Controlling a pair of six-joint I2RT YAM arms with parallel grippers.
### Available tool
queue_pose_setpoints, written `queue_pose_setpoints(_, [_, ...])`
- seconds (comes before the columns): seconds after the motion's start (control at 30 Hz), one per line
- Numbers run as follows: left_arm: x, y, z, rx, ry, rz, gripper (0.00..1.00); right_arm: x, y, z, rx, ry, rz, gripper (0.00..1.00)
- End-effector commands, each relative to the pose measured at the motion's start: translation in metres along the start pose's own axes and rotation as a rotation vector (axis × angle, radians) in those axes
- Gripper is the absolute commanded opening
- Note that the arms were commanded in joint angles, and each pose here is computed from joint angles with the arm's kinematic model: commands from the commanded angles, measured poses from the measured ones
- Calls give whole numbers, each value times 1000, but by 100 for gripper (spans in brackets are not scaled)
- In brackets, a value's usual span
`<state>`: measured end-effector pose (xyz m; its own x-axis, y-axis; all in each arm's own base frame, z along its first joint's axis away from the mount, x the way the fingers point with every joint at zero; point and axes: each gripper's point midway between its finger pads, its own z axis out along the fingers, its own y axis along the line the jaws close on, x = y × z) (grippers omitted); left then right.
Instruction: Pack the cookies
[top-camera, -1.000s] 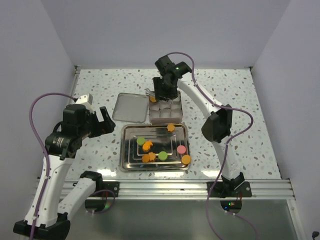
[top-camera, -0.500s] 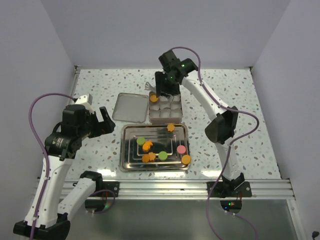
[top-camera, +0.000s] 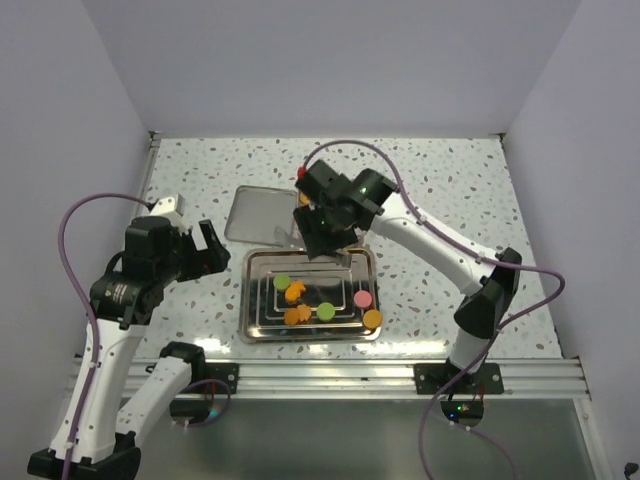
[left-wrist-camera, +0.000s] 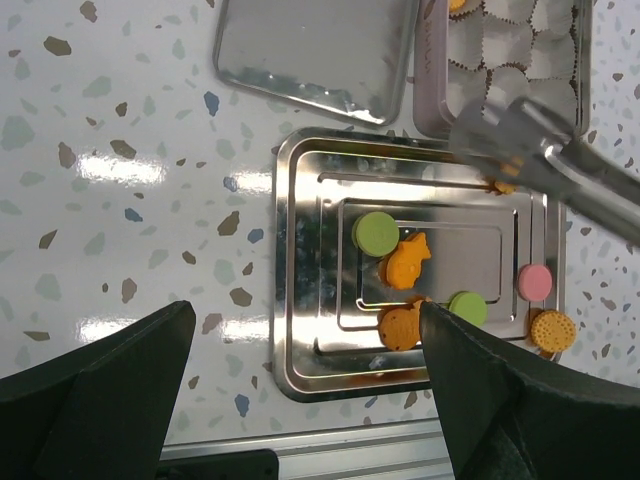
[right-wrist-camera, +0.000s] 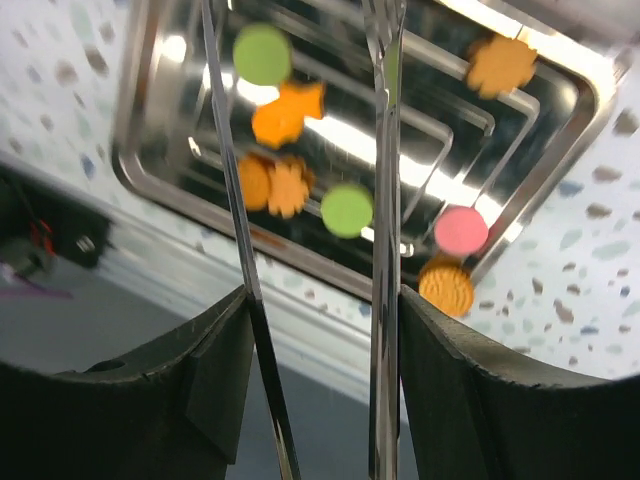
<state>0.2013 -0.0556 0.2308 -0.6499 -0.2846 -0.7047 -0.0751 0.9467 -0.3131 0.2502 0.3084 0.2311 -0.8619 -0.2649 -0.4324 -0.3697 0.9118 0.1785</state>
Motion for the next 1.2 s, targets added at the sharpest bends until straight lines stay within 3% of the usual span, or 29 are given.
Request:
queue_pose_setpoints(0.0, [-4, -3, 0, 26, -36, 27, 100, 51, 0, -2, 58, 70, -63, 58])
queue_pose_setpoints(0.17, [3, -4, 0, 43, -27, 25, 100, 103, -5, 7, 112, 157, -99, 58])
queue_pose_setpoints(0.37, [14, -6, 1, 66, -6, 20, 100, 125, 15, 8, 108, 190, -135, 58])
queue_pose_setpoints(0.63, [20, -4, -3, 70, -5, 19, 100, 141, 46, 19, 110, 225, -189, 58])
queue_pose_setpoints(0.9, [20, 0, -11, 52, -21, 25, 100, 138, 36, 31, 236, 256, -239, 58])
queue_pose_setpoints(1.17, [18, 1, -11, 47, -30, 29, 100, 136, 45, 40, 235, 279, -247, 57])
